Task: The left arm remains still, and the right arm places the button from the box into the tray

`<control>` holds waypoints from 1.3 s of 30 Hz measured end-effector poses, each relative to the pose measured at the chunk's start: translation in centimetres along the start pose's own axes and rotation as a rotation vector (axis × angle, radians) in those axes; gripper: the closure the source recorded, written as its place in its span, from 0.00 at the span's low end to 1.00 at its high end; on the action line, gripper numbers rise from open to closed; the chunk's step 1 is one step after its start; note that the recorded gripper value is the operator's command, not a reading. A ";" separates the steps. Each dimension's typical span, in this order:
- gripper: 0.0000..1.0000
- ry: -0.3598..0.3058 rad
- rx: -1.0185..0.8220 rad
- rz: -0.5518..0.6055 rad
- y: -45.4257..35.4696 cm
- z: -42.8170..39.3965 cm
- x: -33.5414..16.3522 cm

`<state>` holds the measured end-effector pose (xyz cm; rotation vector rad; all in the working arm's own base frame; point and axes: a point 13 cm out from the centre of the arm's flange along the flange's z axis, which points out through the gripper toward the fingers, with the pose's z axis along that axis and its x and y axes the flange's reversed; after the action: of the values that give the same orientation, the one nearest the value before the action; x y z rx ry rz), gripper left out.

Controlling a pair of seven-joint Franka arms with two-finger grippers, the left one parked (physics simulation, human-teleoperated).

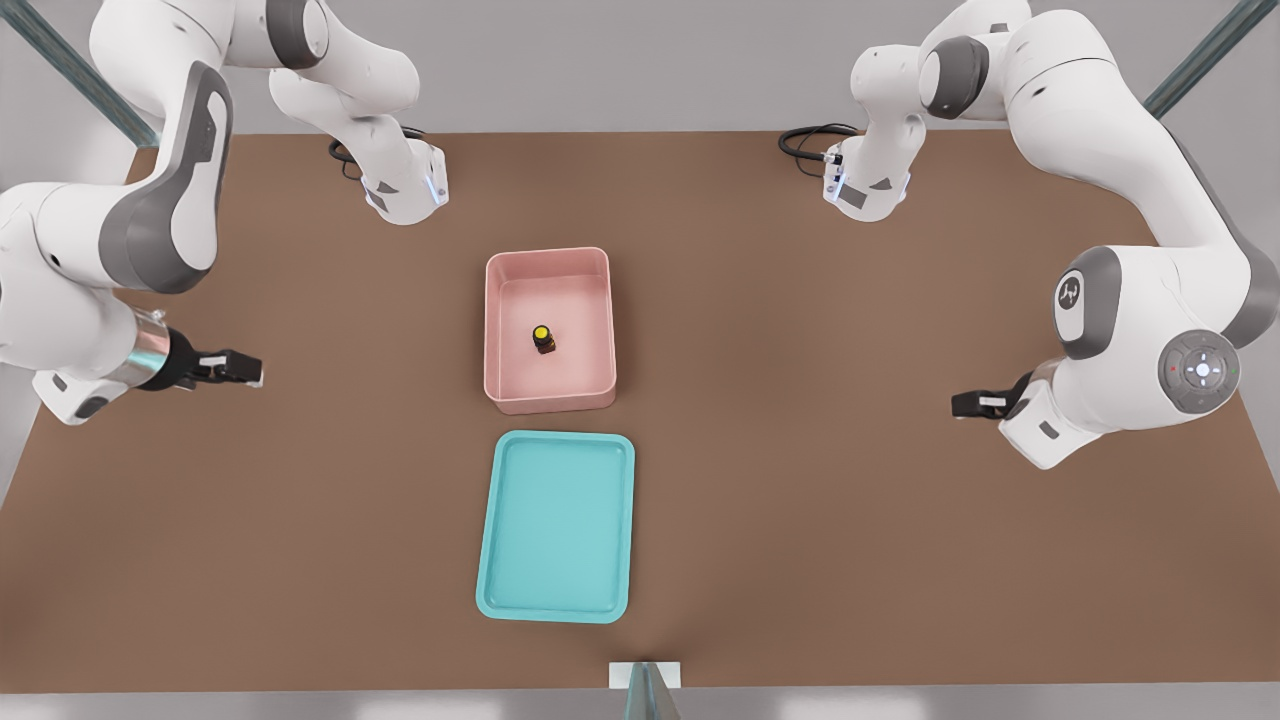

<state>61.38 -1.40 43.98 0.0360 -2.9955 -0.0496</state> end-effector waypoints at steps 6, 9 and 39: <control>0.00 -0.025 0.020 -0.288 19.9 2.9 -0.6; 0.00 -0.048 0.020 -0.484 34.9 4.0 4.2; 0.00 -0.073 0.003 -0.080 35.2 35.8 14.9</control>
<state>40.72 34.50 11.90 0.1572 -3.0664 -0.0567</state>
